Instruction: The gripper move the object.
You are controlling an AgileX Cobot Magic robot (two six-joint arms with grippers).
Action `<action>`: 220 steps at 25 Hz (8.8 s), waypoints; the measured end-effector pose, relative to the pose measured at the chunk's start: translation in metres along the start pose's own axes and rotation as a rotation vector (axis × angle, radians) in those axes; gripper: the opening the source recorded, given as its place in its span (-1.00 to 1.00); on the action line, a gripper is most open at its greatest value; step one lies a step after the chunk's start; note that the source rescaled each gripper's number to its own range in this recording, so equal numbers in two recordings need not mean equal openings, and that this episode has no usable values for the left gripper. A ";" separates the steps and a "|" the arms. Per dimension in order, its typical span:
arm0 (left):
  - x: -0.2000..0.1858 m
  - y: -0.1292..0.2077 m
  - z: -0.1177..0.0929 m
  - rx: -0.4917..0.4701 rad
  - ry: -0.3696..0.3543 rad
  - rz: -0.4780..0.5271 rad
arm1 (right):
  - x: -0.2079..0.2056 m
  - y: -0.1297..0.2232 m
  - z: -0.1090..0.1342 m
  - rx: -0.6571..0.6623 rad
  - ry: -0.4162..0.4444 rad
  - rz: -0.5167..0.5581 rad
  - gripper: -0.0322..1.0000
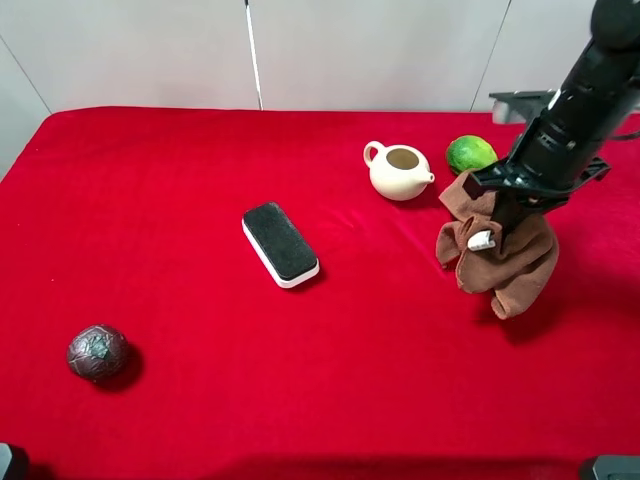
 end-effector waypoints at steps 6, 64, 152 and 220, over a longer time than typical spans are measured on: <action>0.000 0.000 0.000 0.000 0.000 0.000 | -0.022 0.011 0.005 0.009 -0.005 0.000 -0.94; 0.000 0.000 0.000 0.000 0.000 0.000 | -0.095 -0.095 0.300 -0.573 -0.117 -0.301 -0.94; 0.000 0.000 0.000 0.000 0.000 0.000 | 0.080 -0.123 0.392 -0.682 -0.228 -0.208 1.00; 0.000 0.000 0.000 0.000 0.000 0.000 | -0.133 -0.006 0.073 -0.314 0.083 -0.232 1.00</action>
Point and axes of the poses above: a point on each arm's last joint axis where the gripper is mounted, x pointing out along that axis toward the gripper, z along the wrist's bending axis when the last joint is at zero, y = z × x, the point moved 7 cm from there along x, pointing out along that axis toward the gripper, and after that the axes turned 5 degrees about -x, right-handed, at the moved point
